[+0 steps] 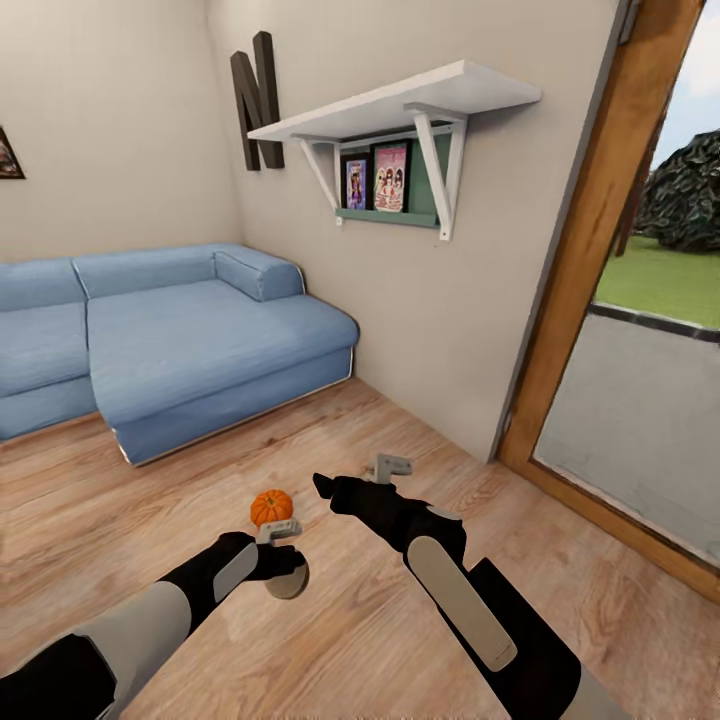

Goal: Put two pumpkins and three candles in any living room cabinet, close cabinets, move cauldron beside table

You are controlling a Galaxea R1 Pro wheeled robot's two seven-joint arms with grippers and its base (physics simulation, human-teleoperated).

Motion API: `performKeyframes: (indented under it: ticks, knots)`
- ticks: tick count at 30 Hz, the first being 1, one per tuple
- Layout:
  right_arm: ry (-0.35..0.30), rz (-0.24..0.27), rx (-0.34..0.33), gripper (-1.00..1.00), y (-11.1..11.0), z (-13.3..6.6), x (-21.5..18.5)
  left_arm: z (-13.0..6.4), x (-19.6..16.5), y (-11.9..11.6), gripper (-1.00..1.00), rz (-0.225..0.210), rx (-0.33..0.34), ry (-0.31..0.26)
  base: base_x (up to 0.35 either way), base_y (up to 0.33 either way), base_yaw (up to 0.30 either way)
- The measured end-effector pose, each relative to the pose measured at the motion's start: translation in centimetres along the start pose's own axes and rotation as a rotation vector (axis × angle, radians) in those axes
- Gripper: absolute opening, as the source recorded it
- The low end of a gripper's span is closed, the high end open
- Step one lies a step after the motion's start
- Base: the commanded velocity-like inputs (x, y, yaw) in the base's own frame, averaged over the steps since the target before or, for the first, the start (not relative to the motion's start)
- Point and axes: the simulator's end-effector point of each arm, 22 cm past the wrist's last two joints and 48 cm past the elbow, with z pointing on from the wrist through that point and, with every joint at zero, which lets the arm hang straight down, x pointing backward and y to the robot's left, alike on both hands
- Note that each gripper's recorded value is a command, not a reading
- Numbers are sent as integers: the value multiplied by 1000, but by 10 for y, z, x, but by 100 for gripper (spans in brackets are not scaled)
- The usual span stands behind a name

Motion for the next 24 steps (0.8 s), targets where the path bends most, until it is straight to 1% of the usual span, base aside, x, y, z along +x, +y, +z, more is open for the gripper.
performKeyframes:
  ticks: [4,11,17,24]
  knots:
    - [-15,-10,-5,100,6,-6,-6,-8,-8,-3,-100,5,0,-19,-231,0,169]
    - [-37,-24,-12,100,15,-15,-16,-20,-17,-6,-100,11,-1,-43,-52,0,234]
    - [-37,-24,-13,100,15,-15,-16,-20,-19,-5,-100,9,-3,-50,-20,-10,63]
    - [-37,-24,-13,100,15,-15,-16,-20,-19,-8,-100,11,-1,-51,-228,-113,6]
